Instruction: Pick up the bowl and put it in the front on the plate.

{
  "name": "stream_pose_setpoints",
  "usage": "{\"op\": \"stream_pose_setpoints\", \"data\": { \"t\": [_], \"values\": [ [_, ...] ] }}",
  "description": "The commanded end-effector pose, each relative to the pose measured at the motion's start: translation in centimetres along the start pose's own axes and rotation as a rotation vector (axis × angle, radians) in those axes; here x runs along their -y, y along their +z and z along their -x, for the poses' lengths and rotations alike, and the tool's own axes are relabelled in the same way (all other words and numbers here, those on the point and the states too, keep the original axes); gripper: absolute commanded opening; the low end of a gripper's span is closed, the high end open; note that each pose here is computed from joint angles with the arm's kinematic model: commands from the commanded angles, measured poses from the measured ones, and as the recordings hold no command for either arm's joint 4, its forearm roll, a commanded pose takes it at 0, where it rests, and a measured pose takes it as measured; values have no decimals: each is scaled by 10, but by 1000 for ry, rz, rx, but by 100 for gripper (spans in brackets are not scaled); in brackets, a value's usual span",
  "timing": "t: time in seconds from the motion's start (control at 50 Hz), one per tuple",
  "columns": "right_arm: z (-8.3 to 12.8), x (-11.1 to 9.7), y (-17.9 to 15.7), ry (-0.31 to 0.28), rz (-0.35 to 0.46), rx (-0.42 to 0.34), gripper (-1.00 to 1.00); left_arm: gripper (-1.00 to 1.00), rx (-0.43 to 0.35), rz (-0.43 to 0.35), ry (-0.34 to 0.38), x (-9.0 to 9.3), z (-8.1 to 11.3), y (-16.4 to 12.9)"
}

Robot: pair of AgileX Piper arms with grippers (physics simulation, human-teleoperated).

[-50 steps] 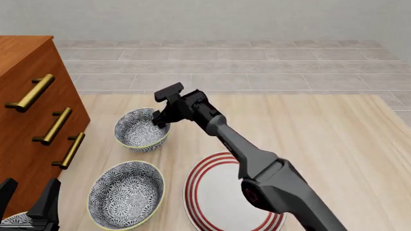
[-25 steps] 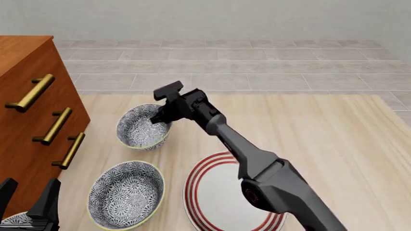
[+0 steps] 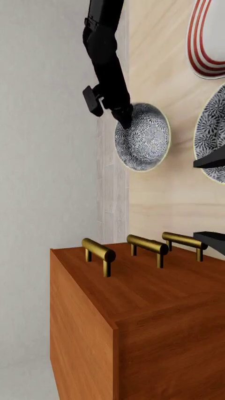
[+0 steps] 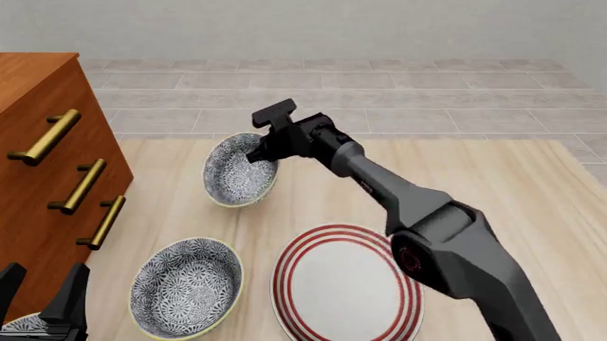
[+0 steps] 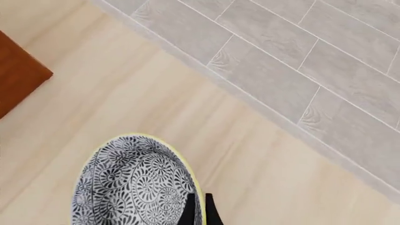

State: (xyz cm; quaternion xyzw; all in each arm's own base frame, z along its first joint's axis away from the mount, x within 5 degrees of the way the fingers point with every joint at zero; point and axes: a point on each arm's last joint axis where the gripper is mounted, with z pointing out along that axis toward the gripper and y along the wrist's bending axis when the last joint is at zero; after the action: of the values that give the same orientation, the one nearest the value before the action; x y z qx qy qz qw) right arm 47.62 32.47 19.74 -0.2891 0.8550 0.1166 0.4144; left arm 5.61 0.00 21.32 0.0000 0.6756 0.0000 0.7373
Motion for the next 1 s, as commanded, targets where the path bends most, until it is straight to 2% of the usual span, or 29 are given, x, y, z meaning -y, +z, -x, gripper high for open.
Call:
{"op": "stream_pose_setpoints", "data": {
  "t": [0.02, 0.38, 0.62, 0.74, 1.0],
  "values": [
    [8, 11, -29, 7, -20, 47, -100, 100, 0, 0, 0, 0, 0, 0],
    [14, 8, -83, 23, -18, 101, -100, 100, 0, 0, 0, 0, 0, 0],
    [-5, 8, -122, 59, -19, 114, -100, 100, 0, 0, 0, 0, 0, 0],
    [-13, 9, -137, 59, -22, 116, -100, 100, 0, 0, 0, 0, 0, 0],
    [-21, 14, -175, 84, -35, 139, -100, 100, 0, 0, 0, 0, 0, 0]
  ]
}}
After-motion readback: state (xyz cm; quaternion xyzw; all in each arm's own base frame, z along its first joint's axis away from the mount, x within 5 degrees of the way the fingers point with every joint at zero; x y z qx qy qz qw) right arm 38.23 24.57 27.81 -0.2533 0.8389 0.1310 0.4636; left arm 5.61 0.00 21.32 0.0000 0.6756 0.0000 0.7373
